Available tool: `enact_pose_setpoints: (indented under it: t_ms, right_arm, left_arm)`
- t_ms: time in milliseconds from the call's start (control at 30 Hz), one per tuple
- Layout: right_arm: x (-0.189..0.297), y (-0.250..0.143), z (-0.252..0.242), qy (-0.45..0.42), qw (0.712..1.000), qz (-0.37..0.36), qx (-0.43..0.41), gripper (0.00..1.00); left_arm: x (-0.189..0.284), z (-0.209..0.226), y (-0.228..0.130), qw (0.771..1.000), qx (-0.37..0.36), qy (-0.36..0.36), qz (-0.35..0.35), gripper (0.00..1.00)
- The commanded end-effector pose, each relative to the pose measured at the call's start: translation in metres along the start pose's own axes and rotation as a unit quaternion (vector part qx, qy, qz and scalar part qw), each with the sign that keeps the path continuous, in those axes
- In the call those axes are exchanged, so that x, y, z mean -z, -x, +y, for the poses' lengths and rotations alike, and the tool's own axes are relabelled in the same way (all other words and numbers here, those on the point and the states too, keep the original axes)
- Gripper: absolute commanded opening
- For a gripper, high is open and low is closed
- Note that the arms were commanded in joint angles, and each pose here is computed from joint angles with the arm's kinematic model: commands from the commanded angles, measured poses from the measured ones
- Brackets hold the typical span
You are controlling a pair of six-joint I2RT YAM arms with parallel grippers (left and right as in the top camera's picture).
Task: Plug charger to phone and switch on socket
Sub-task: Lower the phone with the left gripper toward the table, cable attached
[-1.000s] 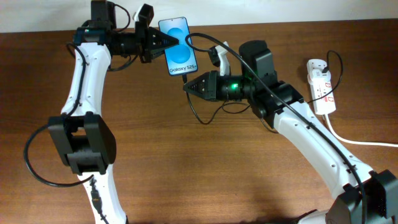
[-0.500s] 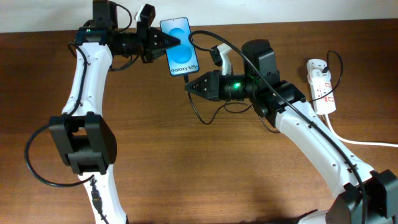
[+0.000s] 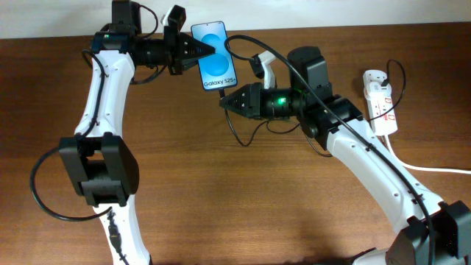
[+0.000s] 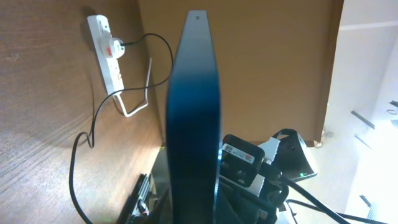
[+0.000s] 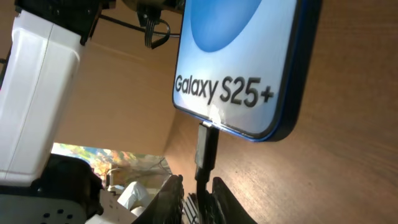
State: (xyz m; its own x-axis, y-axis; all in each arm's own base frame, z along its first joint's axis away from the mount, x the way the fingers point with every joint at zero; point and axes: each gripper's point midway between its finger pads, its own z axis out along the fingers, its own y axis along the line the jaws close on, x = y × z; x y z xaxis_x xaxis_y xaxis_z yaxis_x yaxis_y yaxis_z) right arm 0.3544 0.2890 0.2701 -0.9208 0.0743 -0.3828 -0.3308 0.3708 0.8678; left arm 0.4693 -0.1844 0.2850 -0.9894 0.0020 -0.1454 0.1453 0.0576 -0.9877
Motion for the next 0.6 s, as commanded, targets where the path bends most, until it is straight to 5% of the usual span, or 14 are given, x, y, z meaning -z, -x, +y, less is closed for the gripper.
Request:
enact_pose_setpoints:
  t_ms: [0, 167, 333, 567]
  right_arm:
    - [0.007, 0.018, -0.012, -0.021, 0.999, -0.033, 0.008, 0.19]
    - [0.01, 0.019, -0.012, -0.016, 0.999, -0.031, 0.006, 0.39]
    - [0.014, 0.019, -0.01, -0.005, 1.0, -0.025, 0.006, 0.45]
    - [0.029, 0.012, -0.017, 0.01, 1.0, 0.0, 0.018, 0.52]
  left_arm:
    - [-0.007, -0.015, -0.007, 0.999, -0.004, -0.033, 0.021, 0.0]
    - [-0.007, -0.015, -0.007, 0.999, -0.004, -0.033, 0.02, 0.0]
    - [-0.007, -0.015, -0.007, 0.999, -0.015, -0.032, 0.02, 0.0]
    - [-0.003, 0.0, -0.002, 0.991, -0.132, 0.003, 0.003, 0.0]
